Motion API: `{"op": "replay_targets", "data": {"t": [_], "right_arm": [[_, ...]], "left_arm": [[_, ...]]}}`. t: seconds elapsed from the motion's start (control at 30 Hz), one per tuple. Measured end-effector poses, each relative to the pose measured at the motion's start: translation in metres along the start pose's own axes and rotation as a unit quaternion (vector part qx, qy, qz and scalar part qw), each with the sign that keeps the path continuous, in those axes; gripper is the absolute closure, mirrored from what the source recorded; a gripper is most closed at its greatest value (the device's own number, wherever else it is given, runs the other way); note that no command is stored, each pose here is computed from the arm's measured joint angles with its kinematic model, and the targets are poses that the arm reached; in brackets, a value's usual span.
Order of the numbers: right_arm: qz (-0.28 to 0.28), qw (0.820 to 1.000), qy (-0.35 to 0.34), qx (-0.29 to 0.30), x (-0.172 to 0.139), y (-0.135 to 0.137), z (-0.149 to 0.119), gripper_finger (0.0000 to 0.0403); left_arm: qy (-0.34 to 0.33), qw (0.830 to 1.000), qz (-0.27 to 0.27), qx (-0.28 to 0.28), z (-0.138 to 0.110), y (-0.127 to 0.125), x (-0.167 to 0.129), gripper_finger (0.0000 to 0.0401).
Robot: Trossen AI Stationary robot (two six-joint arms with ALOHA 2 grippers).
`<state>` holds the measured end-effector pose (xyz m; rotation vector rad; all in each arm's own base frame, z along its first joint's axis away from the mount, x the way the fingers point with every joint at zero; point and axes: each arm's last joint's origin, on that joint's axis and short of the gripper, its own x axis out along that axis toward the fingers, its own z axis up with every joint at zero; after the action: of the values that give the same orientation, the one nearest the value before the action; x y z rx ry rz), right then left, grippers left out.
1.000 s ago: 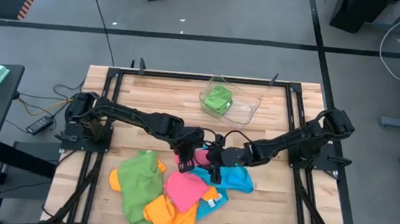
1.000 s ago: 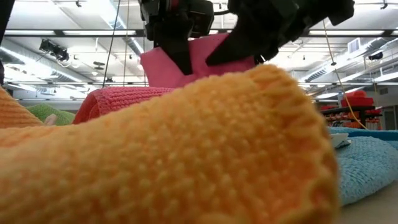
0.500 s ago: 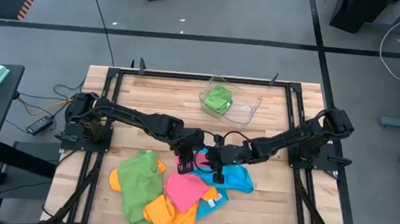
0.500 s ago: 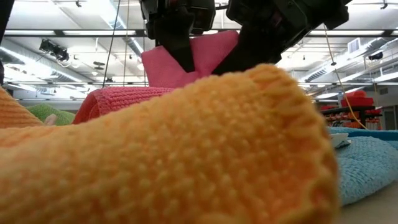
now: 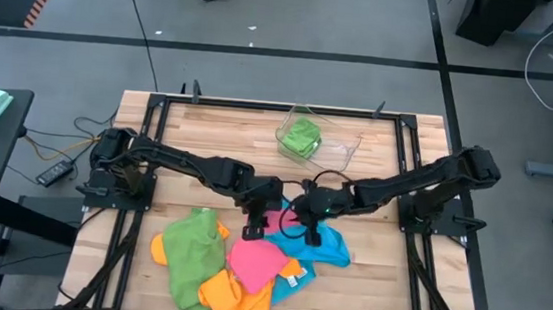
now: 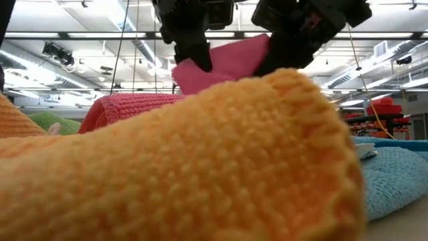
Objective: Fold microfiber towels
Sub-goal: Stack the top pink towel on top of the green towel
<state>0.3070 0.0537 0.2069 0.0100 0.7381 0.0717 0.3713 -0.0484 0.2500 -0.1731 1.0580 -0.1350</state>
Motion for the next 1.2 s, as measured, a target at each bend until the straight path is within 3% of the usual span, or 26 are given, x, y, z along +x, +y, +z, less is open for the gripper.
{"op": "replay_targets", "data": {"t": [0.17, 0.33, 0.57, 0.77, 1.2], "right_arm": [[0.011, 1.0, 0.012, 0.014, -0.022, -0.023, 0.003, 0.0383], [0.028, 0.998, 0.032, 0.048, -0.037, -0.052, 0.002, 0.0383], [0.021, 0.995, 0.087, 0.05, -0.042, -0.095, 0.027, 0.0384], [0.048, 0.99, 0.119, 0.05, -0.043, -0.133, 0.052, 0.0384], [0.087, 0.984, 0.144, 0.064, -0.06, -0.208, 0.067, 0.0384]], "left_arm": [[-0.047, 0.995, 0.063, 0.067, 0.001, -0.003, -0.03, 0.0189], [-0.059, 0.986, 0.097, 0.121, -0.015, -0.004, -0.029, 0.0203], [-0.062, 0.985, 0.104, 0.119, -0.039, 0.009, -0.008, 0.0228], [-0.093, 0.983, 0.099, 0.122, -0.058, 0.014, 0.014, 0.0238], [-0.114, 0.974, 0.108, 0.161, -0.08, 0.027, 0.031, 0.0239]]}}
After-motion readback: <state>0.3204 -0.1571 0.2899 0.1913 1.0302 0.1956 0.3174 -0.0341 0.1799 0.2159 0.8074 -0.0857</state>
